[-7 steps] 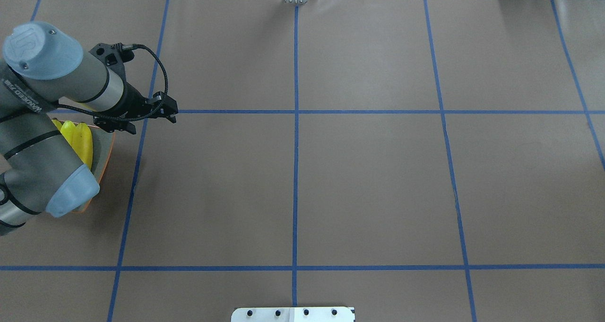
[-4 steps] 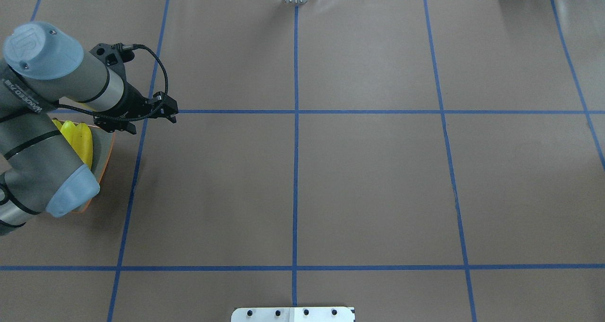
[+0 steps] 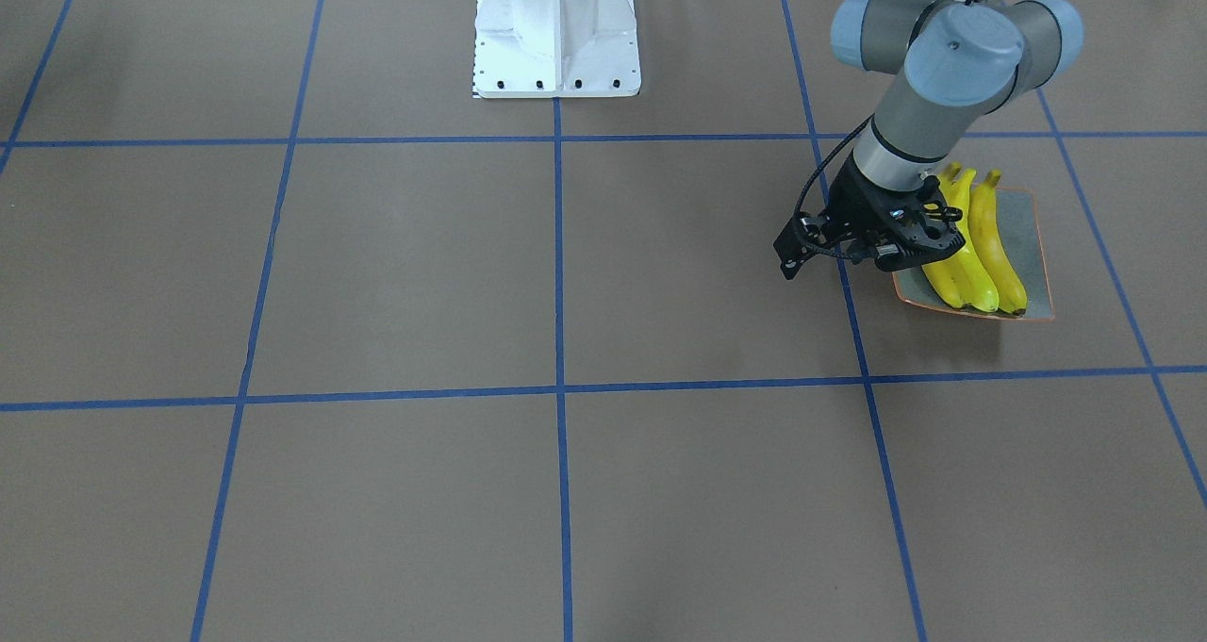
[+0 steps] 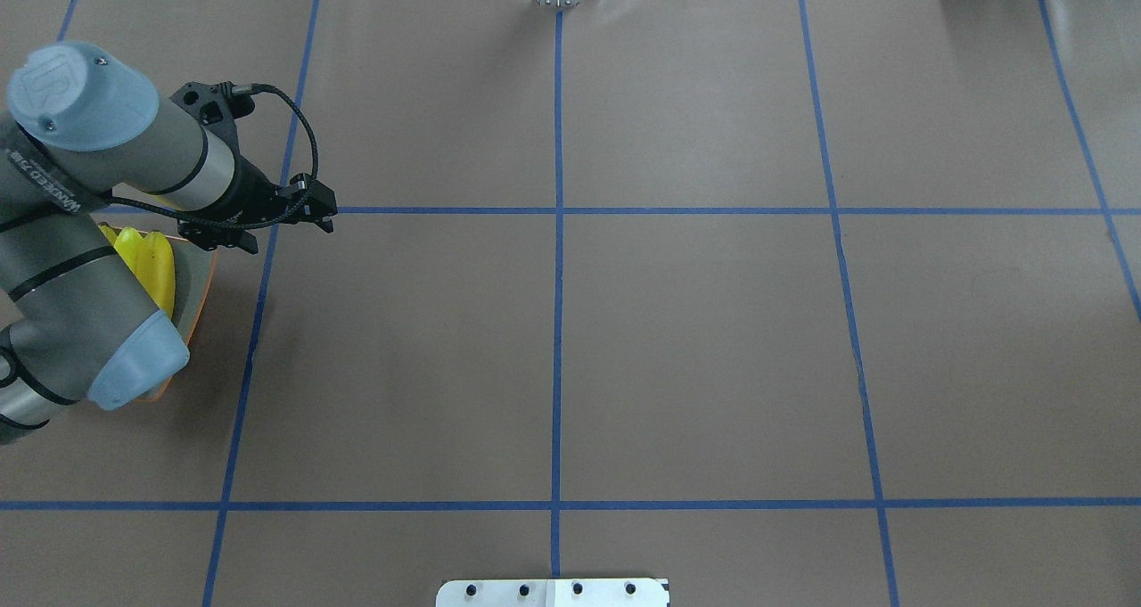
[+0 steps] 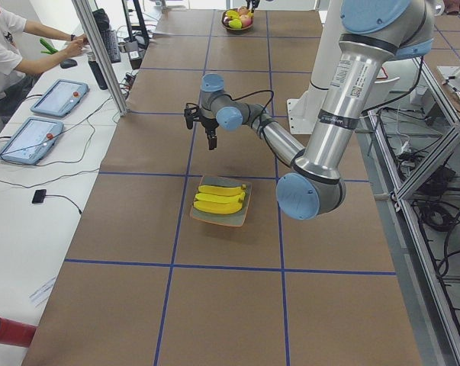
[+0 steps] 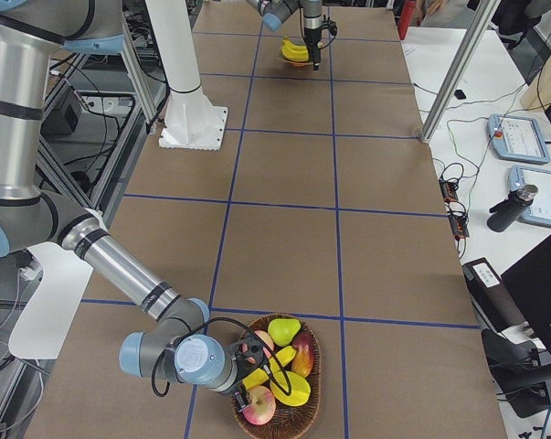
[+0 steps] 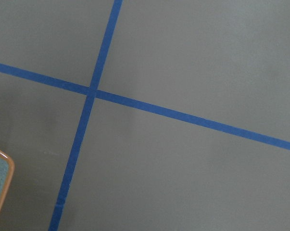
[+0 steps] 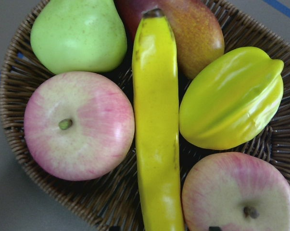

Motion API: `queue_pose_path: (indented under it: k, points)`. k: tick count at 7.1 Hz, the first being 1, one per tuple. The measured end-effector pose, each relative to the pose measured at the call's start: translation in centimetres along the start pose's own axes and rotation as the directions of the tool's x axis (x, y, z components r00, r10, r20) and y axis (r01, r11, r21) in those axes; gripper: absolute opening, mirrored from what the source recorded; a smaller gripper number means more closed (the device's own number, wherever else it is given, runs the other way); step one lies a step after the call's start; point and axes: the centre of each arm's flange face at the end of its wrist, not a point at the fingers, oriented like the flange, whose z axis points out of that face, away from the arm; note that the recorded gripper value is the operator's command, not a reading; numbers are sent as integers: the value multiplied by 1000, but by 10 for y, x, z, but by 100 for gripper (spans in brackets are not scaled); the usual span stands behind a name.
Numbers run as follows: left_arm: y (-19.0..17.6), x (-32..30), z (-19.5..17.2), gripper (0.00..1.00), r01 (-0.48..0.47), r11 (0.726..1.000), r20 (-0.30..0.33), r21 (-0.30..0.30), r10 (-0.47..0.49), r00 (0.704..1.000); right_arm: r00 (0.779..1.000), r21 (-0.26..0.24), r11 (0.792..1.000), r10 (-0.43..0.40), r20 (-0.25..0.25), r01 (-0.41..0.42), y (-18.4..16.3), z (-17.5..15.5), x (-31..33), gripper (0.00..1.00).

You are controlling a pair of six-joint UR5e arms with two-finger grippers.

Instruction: Transfer all bananas from basket to plate

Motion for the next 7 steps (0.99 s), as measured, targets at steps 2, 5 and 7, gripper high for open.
queue_pose_path:
  k: [2,5,7]
  points:
    - [0,2,-1,100,-1,1000,-3,0,1,1000,1000,-11,1000,-9,-8,9,5,2,2,60]
    - [1,3,-1,100,-1,1000,-4,0,1,1000,1000,-21,1000,-13,-8,12,9,3,3,26]
    - [1,4,-1,100,0,1000,-5,0,0,1000,1000,-22,1000,-10,-6,10,10,3,3,0]
